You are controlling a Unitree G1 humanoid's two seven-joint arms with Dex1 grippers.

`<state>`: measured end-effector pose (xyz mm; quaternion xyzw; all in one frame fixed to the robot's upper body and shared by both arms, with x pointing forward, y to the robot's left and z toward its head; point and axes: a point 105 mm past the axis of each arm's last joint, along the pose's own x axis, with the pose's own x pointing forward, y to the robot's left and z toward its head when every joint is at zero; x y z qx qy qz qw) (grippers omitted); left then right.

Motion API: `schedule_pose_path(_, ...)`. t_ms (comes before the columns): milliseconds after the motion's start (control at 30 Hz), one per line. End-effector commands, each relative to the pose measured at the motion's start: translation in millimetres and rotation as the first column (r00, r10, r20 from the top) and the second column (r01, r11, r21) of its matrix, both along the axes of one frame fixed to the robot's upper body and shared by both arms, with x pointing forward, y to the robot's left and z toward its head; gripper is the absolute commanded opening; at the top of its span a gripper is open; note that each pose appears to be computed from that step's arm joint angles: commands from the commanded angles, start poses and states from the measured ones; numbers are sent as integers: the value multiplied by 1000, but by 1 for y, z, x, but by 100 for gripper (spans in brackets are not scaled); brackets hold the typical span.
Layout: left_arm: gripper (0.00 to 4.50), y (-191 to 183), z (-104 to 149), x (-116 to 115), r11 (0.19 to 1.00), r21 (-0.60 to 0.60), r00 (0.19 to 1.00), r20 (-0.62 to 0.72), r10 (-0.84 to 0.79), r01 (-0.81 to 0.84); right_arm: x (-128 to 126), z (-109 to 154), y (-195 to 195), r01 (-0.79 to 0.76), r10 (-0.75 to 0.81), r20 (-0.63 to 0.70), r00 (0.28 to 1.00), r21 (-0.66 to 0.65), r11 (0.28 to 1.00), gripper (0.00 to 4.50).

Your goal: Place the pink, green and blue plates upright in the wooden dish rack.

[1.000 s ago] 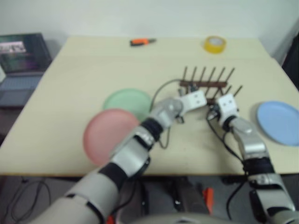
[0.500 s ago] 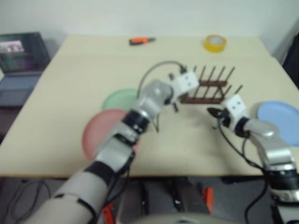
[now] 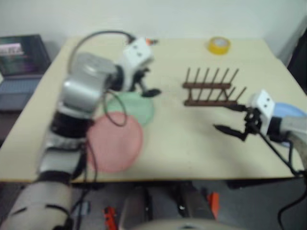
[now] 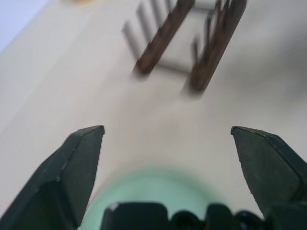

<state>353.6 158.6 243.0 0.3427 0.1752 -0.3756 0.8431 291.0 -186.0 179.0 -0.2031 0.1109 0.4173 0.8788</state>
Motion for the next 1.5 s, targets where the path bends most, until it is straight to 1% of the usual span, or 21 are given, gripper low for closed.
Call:
schedule_pose_path(33, 450, 18, 19, -12, 1000, 12, 998, 57, 22, -23, 2, 18, 11, -54, 55, 75, 996, -21, 998, 447)
schedule_pose_path(100, 450, 42, 2, -18, 995, 58, 997, 2, 78, -78, 4, 17, 19, -83, 85, 72, 994, -28, 996, 447)
schedule_pose_path(133, 450, 53, -5, -21, 994, 42, 994, -29, 105, -104, 6, 15, 21, -91, 93, 69, 993, -33, 995, 447)
schedule_pose_path(200, 450, 67, -10, -25, 988, 21, 987, -46, 151, -150, 9, 12, 22, -97, 99, 60, 993, -44, 994, 447)
schedule_pose_path(267, 450, 72, -9, -30, 987, -19, 985, -61, 161, -162, 10, 11, 21, -101, 103, 54, 993, -45, 994, 447)
schedule_pose_path(367, 450, 91, -21, -39, 979, -6, 972, -115, 203, -205, 11, 8, 21, -105, 107, 48, 993, -49, 993, 447)
schedule_pose_path(467, 450, 108, -31, -41, 965, -9, 955, -145, 258, -262, 11, 7, 21, -111, 113, 43, 993, -45, 993, 447)
schedule_pose_path(567, 450, 112, -43, -44, 962, -26, 947, -188, 261, -270, 12, 5, 22, -112, 114, 40, 993, -48, 993, 447)
schedule_pose_path(833, 450, 127, -75, -44, 943, -15, 910, -270, 315, -332, 11, 5, 20, -109, 111, 38, 993, -53, 993, 447)
schedule_pose_path(1000, 450, 122, -89, -45, 938, -66, 897, -323, 302, -340, 10, 5, 18, -102, 104, 37, 994, -61, 993, 447)
schedule_pose_path(1100, 400, 120, -94, -45, 936, -74, 892, -335, 303, -345, 10, 5, 17, -98, 101, 37, 994, -66, 993, 450)
schedule_pose_path(1167, 334, 119, -95, -46, 935, -78, 892, -336, 302, -346, 10, 6, 17, -98, 101, 38, 994, -67, 993, 450)
schedule_pose_path(1200, 292, 119, -95, -46, 934, -81, 891, -338, 302, -347, 10, 5, 18, -98, 101, 38, 994, -70, 993, 450)
schedule_pose_path(1333, 153, 120, -95, -46, 931, -76, 888, -338, 312, -356, 10, 5, 18, -99, 102, 37, 994, -73, 992, 450)
schedule_pose_path(1467, 9, 125, -90, -47, 929, -72, 888, -328, 323, -364, 10, 4, 19, -102, 105, 37, 994, -74, 992, 450)
schedule_pose_path(1500, 4, 124, -86, -47, 931, -86, 894, -321, 312, -356, 10, 4, 19, -103, 106, 36, 994, -74, 992, 450)
